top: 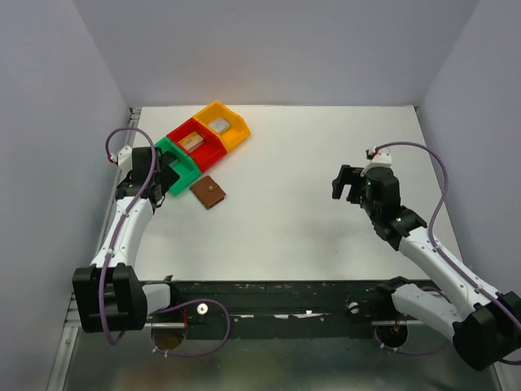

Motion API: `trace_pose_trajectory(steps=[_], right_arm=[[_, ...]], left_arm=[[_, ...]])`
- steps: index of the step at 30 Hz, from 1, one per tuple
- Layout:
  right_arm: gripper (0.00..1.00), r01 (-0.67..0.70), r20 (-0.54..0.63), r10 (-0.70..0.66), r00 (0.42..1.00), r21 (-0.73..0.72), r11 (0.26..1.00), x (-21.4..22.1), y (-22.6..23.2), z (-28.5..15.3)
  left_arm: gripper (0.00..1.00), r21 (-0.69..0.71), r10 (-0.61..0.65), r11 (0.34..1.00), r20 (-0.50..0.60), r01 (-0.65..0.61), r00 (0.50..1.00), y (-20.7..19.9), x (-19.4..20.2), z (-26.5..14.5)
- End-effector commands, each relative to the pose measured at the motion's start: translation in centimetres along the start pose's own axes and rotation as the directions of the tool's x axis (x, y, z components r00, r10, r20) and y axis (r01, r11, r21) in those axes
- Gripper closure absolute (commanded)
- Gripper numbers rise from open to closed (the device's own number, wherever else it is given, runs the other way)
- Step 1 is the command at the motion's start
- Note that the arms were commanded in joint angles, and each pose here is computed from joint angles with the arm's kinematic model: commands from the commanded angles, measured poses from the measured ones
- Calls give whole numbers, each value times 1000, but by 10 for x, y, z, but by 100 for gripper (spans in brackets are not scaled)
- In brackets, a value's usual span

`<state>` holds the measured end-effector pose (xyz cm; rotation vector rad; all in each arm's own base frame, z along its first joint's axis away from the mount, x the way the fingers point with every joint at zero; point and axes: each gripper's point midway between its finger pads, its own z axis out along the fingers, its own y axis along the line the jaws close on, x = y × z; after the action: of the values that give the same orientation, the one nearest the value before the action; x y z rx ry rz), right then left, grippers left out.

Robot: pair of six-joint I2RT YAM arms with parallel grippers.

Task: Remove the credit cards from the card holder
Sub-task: Move the card holder to the center of the board.

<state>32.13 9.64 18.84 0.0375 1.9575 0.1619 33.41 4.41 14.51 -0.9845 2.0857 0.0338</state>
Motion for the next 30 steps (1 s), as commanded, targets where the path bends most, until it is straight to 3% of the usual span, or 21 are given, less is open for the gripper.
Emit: trace_pose_trajectory(steps=[1, 3, 5, 10, 13, 21, 30], right_arm=[[0, -153, -142, 152, 978, 9, 988, 39, 5, -7], [0, -109, -195, 90, 977, -88, 990, 46, 20, -10], [0, -126, -230, 109, 967, -59, 990, 50, 17, -13], [0, -158, -187, 157, 970, 13, 987, 39, 5, -20], [0, -137, -167, 122, 978, -83, 987, 29, 18, -26], [0, -148, -167, 130, 977, -98, 984, 17, 23, -33], [0, -309, -317, 276, 907, -56, 950, 39, 44, -8]], left_arm=[[1, 84, 3, 996, -98, 5, 995, -5, 27, -13], [1, 159, 19, 987, -93, -4, 996, -13, 33, -18], [1, 201, 44, 979, -75, -29, 996, -16, 35, -21], [1, 219, 82, 973, -33, -73, 996, -12, 33, -32], [1, 231, 98, 969, -29, -89, 995, -10, 36, -37], [1, 356, 148, 927, -64, -116, 987, -29, 71, -52], [1, 344, 164, 930, -75, -129, 984, -30, 75, -50]])
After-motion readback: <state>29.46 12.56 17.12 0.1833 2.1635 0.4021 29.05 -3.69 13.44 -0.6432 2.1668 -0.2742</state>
